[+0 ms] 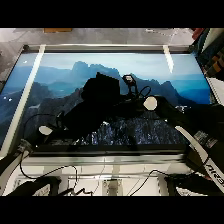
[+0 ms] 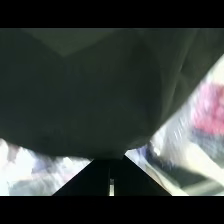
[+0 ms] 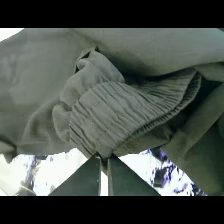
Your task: Fold the clothes and pants, and hang the long-sleeved shirts on hangers.
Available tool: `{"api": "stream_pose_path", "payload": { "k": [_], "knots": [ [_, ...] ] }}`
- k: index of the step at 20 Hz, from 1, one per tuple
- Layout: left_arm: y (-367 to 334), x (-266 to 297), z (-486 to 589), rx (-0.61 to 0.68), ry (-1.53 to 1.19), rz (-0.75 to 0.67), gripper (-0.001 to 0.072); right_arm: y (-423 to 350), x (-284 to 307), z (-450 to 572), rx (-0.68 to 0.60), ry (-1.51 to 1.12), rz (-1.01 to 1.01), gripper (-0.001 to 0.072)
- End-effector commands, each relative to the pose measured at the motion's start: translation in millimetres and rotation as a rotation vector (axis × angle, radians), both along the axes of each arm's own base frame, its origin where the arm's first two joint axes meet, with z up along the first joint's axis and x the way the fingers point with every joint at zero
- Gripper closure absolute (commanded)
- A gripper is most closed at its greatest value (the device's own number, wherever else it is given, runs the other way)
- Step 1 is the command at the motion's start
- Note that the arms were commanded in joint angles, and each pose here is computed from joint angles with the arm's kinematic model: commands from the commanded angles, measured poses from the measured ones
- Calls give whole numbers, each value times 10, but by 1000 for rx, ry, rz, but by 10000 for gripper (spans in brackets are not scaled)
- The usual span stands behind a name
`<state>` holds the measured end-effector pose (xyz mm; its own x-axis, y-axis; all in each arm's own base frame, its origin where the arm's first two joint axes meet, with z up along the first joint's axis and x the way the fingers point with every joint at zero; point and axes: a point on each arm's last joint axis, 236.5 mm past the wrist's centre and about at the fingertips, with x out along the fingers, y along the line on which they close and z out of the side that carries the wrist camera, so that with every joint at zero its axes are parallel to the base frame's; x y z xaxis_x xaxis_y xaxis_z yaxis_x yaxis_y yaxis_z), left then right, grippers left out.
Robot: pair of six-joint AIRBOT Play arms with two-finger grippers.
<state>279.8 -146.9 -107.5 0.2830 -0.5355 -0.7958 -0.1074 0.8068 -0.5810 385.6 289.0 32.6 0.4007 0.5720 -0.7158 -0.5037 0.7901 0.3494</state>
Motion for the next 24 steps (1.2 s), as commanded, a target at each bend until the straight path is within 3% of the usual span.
{"api": "stream_pose_path", "payload": {
  "k": [1, 4, 8, 11, 13, 15, 18, 24],
  "knots": [
    [-40, 332, 281, -3, -125, -37, 696, -52, 86, 29, -18, -43, -10, 697],
    [307, 1015, 894, 7, -304, 56, 699, -423, 461, 275, 4, -69, -176, 697],
    [1431, 1849, 2168, 68, -598, 306, 701, -1378, 1146, 1177, 46, -260, -405, 699],
    [2429, 2095, 3213, 156, -830, 546, 703, -2220, 1438, 1870, 98, -375, -596, 700],
    [2824, 2129, 3888, 207, -976, 627, 704, -2599, 1490, 2350, 111, -464, -661, 701],
    [2965, 2103, 4359, 236, -1070, 643, 704, -2904, 1421, 2778, 101, -526, -701, 701],
    [3156, 2003, 4450, 380, -1078, 614, 703, -3370, 1166, 2877, -29, -475, -748, 700],
    [3734, 1448, 3053, 746, -528, 367, 701, -3885, 265, 1725, -363, 39, -688, 699]
  ]
}}
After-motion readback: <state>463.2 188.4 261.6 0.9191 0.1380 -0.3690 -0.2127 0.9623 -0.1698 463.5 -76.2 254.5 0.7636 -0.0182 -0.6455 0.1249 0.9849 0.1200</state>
